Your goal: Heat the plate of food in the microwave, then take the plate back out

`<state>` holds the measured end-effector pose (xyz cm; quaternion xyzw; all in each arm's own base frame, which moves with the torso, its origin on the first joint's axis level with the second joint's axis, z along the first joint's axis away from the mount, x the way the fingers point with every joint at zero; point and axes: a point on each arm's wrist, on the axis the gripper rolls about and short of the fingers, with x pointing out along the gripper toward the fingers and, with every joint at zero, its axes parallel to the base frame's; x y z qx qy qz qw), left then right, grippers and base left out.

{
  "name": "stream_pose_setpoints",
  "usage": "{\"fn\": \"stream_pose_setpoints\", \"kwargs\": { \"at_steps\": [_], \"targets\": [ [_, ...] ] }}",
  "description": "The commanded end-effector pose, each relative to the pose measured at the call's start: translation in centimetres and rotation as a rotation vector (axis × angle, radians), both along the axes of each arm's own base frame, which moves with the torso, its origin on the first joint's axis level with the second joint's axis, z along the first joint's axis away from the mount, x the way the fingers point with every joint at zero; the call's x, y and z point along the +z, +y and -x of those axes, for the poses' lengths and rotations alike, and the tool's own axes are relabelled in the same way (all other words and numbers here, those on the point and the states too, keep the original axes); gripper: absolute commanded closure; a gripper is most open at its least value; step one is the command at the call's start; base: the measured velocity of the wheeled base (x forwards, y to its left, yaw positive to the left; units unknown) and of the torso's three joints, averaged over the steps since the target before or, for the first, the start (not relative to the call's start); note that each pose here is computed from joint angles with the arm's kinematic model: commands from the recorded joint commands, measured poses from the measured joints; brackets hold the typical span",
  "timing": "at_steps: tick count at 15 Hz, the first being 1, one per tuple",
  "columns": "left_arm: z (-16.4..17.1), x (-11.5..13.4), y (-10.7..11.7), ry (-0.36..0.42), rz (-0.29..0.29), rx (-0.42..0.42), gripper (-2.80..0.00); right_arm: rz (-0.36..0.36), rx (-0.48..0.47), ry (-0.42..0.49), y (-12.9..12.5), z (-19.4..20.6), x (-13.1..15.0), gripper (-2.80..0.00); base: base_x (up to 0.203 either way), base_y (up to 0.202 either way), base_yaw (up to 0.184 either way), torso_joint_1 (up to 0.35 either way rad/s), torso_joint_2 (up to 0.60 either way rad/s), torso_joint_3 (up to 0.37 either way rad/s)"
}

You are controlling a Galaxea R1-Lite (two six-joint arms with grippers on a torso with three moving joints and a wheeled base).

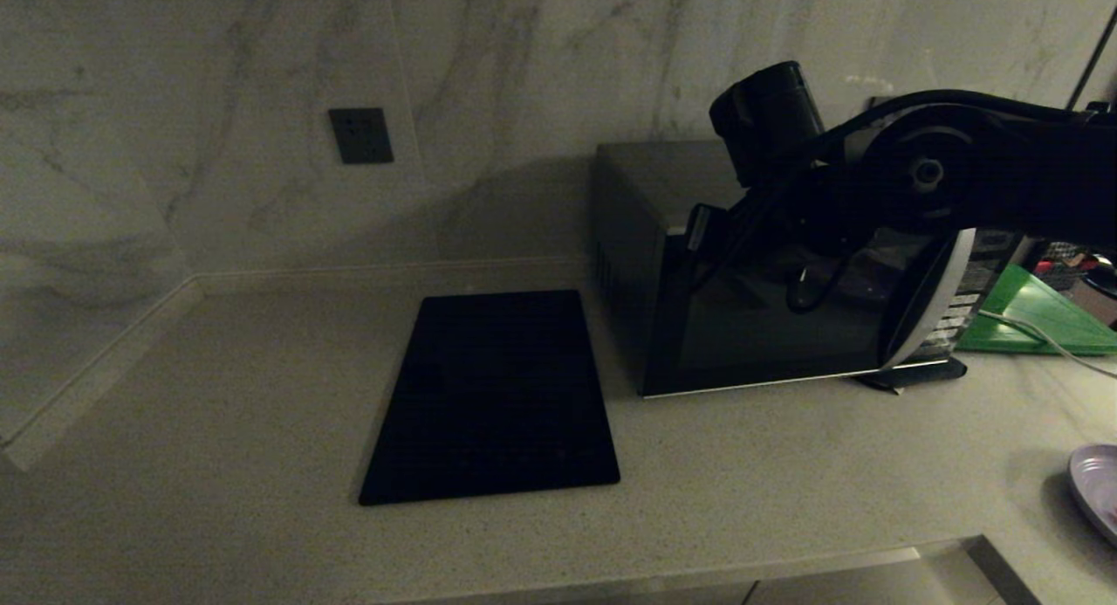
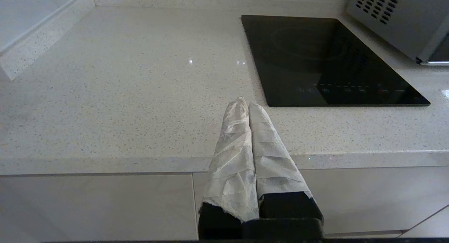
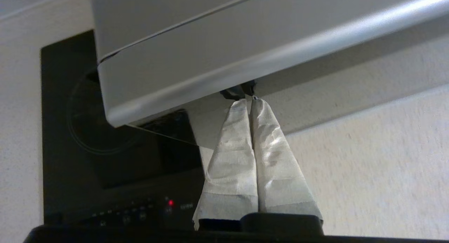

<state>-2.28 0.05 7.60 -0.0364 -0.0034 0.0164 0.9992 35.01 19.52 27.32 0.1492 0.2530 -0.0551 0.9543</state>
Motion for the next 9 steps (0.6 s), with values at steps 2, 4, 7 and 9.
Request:
{"fn": "stream_pose_setpoints", "kwargs": {
  "at_steps": [2,4,7,9],
  "targets": [
    [-0.01,0.01,0.00,0.001,0.001,0.001,0.00,0.001,0.008,-0.032,0.14,-0.33,0.16,0.00,0.000,0.000,0.000,0.000,0.00,0.000],
    [-0.01,0.01,0.00,0.001,0.001,0.001,0.00,0.010,0.021,-0.065,0.21,-0.57,0.47,0.00,0.000,0.000,0.000,0.000,0.00,0.000],
    [-0.01,0.01,0.00,0.001,0.001,0.002,0.00,-0.001,0.026,-0.101,0.31,-0.75,0.85,0.00,0.000,0.000,0.000,0.000,0.00,0.000],
    [-0.01,0.01,0.00,0.001,0.001,0.001,0.00,0.001,0.030,-0.102,0.35,-0.80,0.80,0.00,0.000,0.000,0.000,0.000,0.00,0.000]
  ]
}}
